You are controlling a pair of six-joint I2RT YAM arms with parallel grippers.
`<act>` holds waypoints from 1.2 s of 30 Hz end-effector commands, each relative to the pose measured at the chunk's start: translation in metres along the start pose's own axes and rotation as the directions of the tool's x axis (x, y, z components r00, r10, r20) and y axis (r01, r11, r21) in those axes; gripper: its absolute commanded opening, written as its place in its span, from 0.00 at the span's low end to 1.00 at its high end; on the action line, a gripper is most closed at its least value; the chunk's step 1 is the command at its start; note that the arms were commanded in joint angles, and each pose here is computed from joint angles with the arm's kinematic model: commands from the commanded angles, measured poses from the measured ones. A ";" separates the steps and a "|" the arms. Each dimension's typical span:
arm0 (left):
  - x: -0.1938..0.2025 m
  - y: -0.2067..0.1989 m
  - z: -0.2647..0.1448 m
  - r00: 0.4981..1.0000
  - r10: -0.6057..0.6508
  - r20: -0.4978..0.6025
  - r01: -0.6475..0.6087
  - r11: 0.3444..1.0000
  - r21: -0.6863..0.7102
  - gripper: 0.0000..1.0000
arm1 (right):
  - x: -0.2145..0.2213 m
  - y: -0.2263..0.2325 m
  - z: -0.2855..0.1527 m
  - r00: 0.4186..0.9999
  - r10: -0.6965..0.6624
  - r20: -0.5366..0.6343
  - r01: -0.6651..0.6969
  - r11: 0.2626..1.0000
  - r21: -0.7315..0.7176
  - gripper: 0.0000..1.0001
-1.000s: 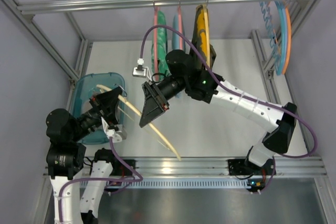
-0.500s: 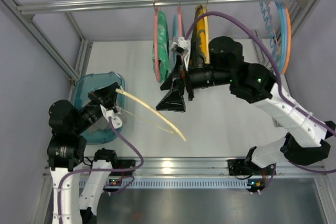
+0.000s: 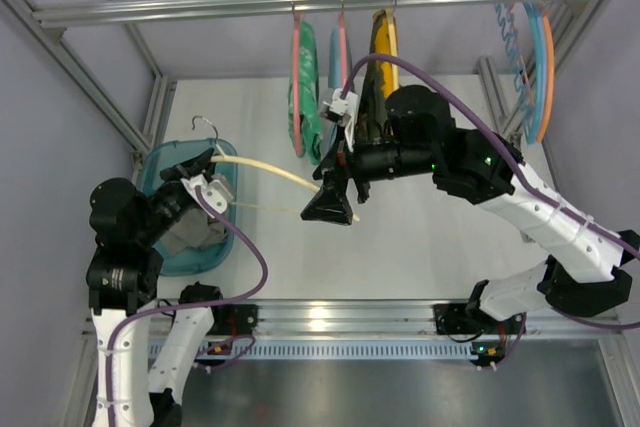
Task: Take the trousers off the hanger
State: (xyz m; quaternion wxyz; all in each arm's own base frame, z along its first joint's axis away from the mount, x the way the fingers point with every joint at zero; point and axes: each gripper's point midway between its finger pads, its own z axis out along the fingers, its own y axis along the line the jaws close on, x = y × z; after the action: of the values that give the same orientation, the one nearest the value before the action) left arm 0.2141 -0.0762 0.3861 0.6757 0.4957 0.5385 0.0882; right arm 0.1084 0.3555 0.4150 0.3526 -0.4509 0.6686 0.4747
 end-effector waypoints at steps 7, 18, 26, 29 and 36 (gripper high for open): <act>-0.020 0.020 -0.013 0.996 0.084 0.035 -0.081 0.994 -0.080 0.00 | -0.001 0.006 0.014 0.999 0.037 -0.016 -0.038 0.999 -0.018 0.61; -0.039 0.020 -0.014 0.995 0.015 0.103 -0.009 0.998 -0.054 0.09 | -0.016 0.015 0.002 0.999 -0.044 0.028 0.046 0.997 -0.063 0.00; -0.084 0.024 -0.016 0.947 -0.229 0.224 0.224 0.973 0.048 0.73 | -0.041 -0.020 -0.031 0.989 0.055 0.136 -0.053 0.998 -0.021 0.00; -0.103 0.036 -0.017 0.894 -0.366 0.259 0.361 0.930 0.069 0.85 | -0.049 -0.018 -0.045 0.984 0.026 0.179 -0.022 0.999 -0.025 0.00; -0.154 0.078 -0.032 0.714 -0.545 0.440 0.582 0.811 0.059 0.98 | -0.062 -0.013 -0.098 0.958 -0.037 0.286 0.028 0.999 0.035 0.00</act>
State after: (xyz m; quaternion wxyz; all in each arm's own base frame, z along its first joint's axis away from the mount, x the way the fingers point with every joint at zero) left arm 0.1726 -0.1157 0.4955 0.7579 0.3507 0.5303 -0.1465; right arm 0.1559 0.3010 0.4468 0.3888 -0.3715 0.6800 0.4985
